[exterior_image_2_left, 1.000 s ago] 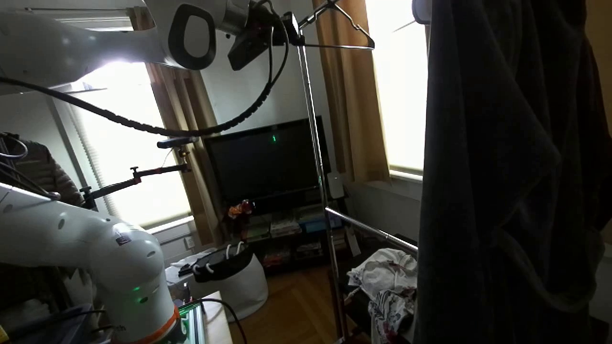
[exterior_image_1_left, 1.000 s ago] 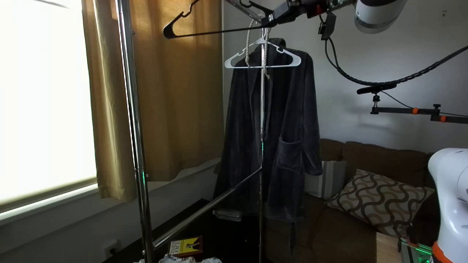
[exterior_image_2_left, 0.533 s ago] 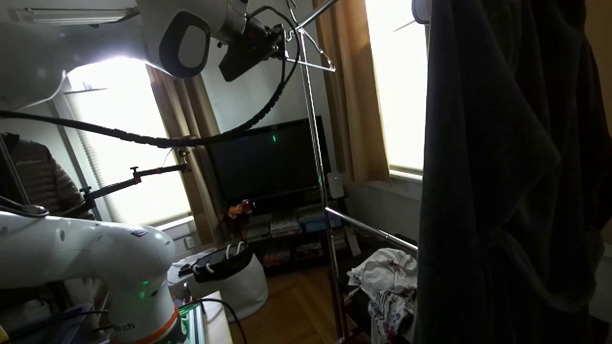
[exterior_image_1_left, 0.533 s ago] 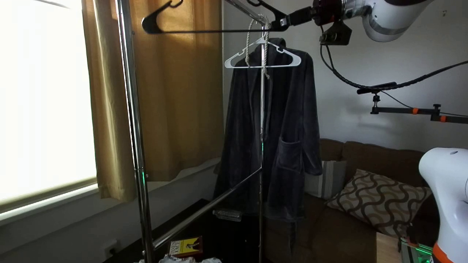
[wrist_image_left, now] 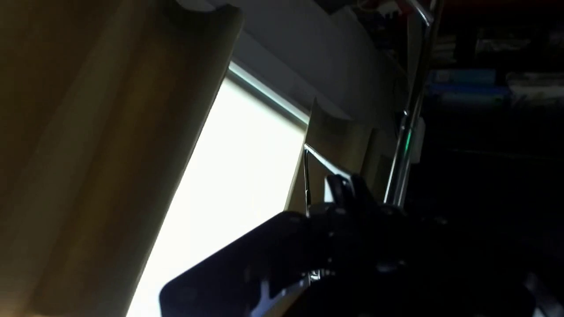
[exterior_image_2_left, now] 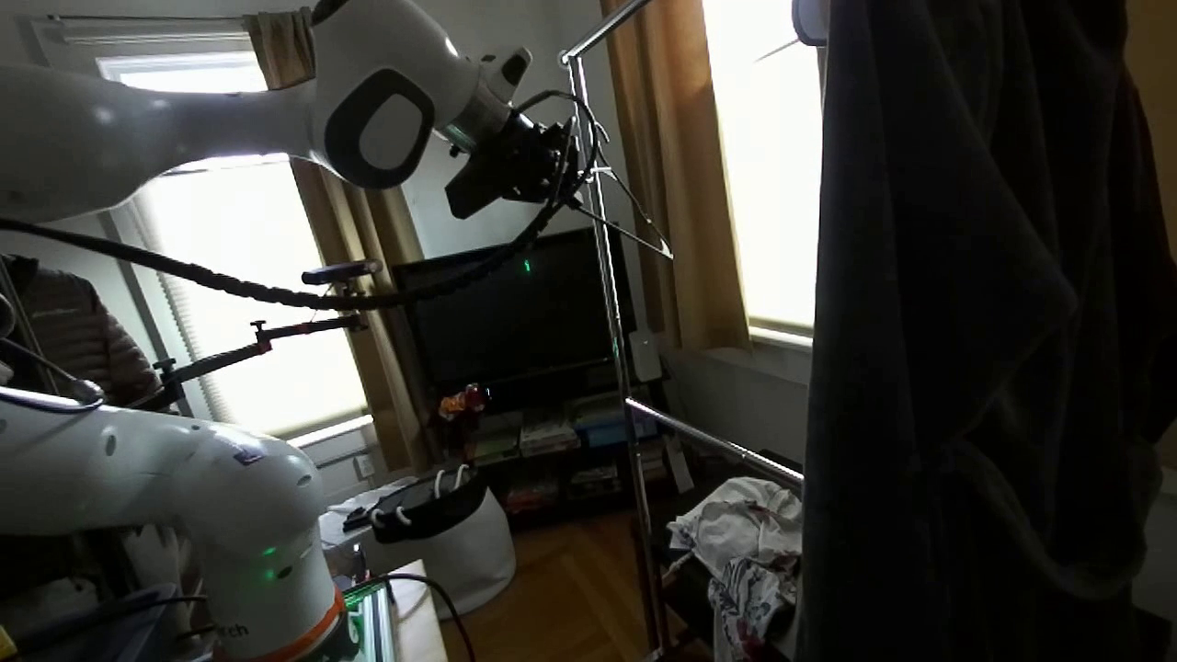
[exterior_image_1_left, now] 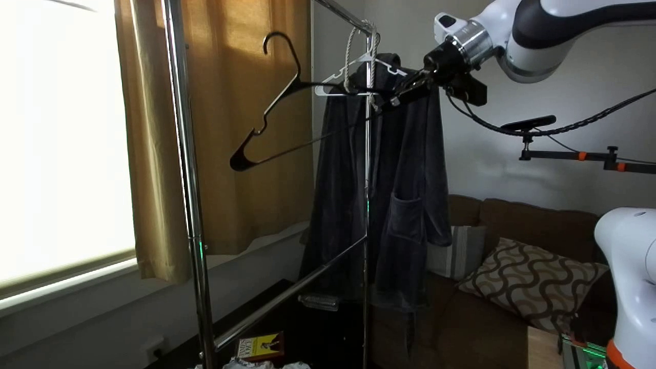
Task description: Move the black hanger from the top rod to the bottom rod
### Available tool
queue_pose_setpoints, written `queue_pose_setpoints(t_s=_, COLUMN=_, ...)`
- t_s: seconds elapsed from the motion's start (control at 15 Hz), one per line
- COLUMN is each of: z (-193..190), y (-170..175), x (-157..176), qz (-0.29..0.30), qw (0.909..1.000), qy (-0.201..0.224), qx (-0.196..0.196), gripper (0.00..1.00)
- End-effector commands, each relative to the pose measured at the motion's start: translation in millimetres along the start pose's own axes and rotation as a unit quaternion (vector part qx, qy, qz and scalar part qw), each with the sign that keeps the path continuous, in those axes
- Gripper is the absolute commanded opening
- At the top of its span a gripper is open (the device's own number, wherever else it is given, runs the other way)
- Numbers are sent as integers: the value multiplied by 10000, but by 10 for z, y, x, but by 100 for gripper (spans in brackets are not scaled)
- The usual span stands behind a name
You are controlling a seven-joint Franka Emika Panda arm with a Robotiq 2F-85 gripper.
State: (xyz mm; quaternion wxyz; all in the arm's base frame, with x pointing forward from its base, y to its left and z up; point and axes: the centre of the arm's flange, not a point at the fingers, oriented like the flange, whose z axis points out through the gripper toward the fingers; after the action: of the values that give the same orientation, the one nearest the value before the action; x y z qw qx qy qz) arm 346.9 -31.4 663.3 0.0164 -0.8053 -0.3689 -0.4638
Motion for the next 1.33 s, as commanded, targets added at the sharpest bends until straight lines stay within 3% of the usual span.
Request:
queue_pose_setpoints(t_s=0.0, z=415, y=-234, x=-93, qz=-51, qw=9952, qy=-898, qx=-380, gripper=1)
queue_pose_setpoints(t_s=0.27, z=844, y=-476, x=-322, qz=-95, qw=9797, qy=-1996, qx=-163, gripper=2)
queue_pose_setpoints(t_s=0.47, z=843, y=-415, x=-450, qz=-32, qw=9678, qy=-2363, qx=865, gripper=1)
queue_pose_setpoints(t_s=0.67, z=700, y=-295, x=-501, qz=7, qw=9556, qy=-2384, qx=1734, gripper=1)
queue_pose_setpoints(t_s=0.8, z=683, y=-302, x=-510, qz=183, qw=9334, qy=-2885, qx=2124, gripper=1)
queue_pose_setpoints(t_s=0.87, z=740, y=-371, x=-522, qz=325, qw=9257, qy=-3301, qx=1819, gripper=1)
queue_pose_setpoints(t_s=1.0, z=895, y=-444, x=-478, qz=542, qw=9250, qy=-3519, qx=1323, gripper=2)
queue_pose_setpoints(t_s=1.13, z=1138, y=-524, x=-414, qz=887, qw=9163, qy=-3760, qx=1050, gripper=2)
queue_pose_setpoints(t_s=1.2, z=1243, y=-566, x=-406, qz=1101, qw=9078, qy=-3915, qx=1026, gripper=2)
queue_pose_setpoints(t_s=1.27, z=1028, y=-545, x=-467, qz=798, qw=9212, qy=-3612, qx=1203, gripper=5)
